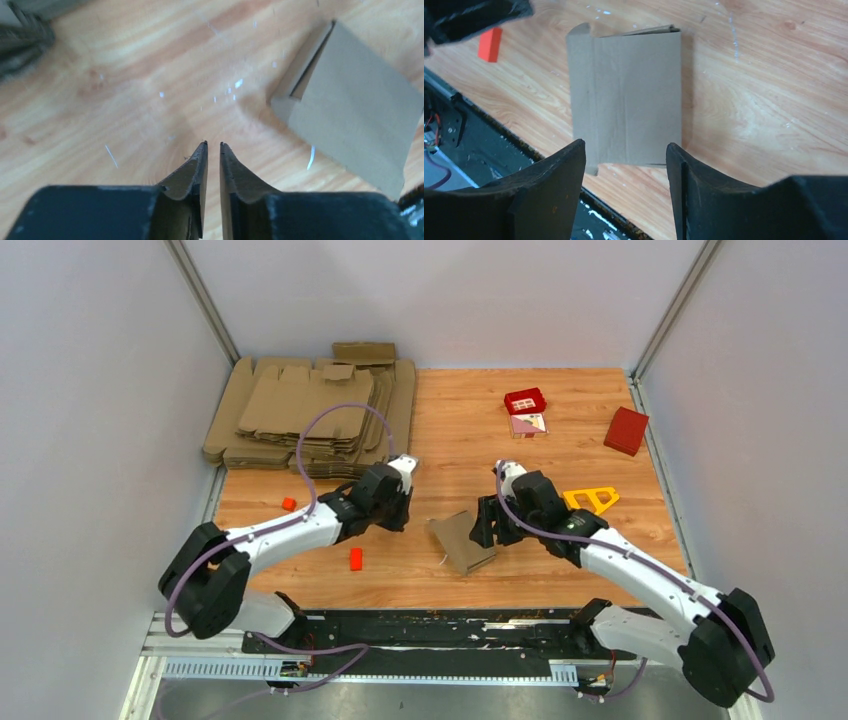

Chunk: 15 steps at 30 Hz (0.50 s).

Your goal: Fold the paper box

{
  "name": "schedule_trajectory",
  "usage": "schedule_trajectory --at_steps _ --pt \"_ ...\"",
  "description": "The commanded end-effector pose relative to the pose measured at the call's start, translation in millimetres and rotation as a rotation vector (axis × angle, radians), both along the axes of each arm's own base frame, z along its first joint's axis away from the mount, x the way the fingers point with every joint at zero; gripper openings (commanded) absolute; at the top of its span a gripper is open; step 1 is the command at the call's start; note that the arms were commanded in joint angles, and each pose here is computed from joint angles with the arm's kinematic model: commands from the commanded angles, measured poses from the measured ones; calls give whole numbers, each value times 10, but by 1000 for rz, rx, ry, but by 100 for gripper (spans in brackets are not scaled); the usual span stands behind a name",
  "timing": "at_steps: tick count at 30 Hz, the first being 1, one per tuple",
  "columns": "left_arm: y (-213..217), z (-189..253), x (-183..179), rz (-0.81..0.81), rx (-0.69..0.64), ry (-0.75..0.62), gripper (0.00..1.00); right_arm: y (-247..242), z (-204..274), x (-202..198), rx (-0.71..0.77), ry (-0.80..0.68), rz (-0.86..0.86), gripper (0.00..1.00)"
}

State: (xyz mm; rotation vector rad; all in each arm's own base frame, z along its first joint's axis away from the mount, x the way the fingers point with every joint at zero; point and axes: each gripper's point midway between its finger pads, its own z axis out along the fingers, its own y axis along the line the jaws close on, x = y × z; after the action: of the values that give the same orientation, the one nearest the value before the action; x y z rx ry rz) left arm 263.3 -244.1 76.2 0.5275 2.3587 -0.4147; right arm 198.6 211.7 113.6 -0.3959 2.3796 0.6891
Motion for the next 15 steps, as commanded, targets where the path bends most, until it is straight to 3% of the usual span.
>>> schedule_trajectory --at_steps 1,3,7,15 --pt "-63 -51 -326 -13 -149 88 12 46 32 267 47 -5 2 57" --pt "-168 -96 -501 -57 -241 140 0 89 -22 323 87 28 14 56" --pt "-342 -135 -675 -74 -387 179 0 158 -236 406 62 111 45 61" --pt "-624 -192 -746 -79 -549 207 0 217 -608 367 93 228 64 47"
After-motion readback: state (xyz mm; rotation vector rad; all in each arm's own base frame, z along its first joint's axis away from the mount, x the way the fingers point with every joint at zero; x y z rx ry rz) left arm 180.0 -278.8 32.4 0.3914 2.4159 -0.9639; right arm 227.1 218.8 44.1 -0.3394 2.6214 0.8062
